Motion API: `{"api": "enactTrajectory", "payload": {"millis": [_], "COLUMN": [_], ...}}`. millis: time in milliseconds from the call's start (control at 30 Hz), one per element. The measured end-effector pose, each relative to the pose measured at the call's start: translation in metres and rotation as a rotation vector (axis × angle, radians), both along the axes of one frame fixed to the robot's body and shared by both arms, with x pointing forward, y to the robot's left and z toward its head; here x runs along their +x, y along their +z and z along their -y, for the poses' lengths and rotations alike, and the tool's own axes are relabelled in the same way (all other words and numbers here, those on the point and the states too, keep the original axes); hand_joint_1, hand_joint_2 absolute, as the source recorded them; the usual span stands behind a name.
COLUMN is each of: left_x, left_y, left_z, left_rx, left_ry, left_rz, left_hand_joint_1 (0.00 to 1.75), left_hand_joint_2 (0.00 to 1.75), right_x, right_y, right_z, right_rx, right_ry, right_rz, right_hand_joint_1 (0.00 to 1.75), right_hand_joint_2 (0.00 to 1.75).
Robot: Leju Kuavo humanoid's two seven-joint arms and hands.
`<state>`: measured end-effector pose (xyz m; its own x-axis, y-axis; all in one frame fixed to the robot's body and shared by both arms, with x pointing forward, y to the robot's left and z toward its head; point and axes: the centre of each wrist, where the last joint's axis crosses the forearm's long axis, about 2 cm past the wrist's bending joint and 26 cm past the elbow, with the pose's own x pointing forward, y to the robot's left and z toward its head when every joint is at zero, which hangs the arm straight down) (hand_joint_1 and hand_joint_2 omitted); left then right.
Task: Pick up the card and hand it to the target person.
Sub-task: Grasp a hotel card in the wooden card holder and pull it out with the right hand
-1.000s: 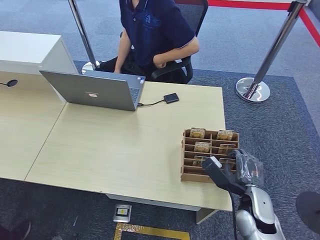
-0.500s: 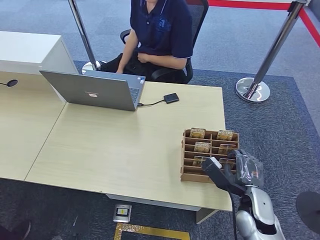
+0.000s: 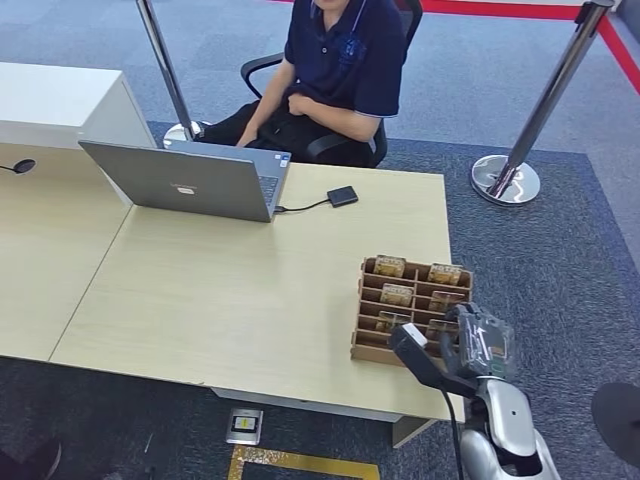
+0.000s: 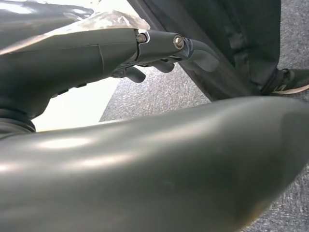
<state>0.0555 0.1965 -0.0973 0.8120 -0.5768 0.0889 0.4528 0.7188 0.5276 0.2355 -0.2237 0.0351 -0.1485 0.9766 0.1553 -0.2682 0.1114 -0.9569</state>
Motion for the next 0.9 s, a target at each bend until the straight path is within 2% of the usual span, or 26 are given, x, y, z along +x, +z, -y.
{"api": "enactTrajectory", "payload": {"millis": [900], "left_x": [-0.0001], "left_y": [-0.0001], "left_z": [-0.0003], "left_rx": [0.001], "left_ry": [0.002], "left_rz": [-0.001], "left_hand_joint_1": [0.00], "left_hand_joint_2": [0.00], "right_x": [-0.0051], "right_y": [0.0023], "right_z": [-0.0083], "right_rx": [-0.017], "right_ry": [0.007], "right_rz": [0.027], "right_hand_joint_1": [0.89], "right_hand_joint_2": [1.75]}}
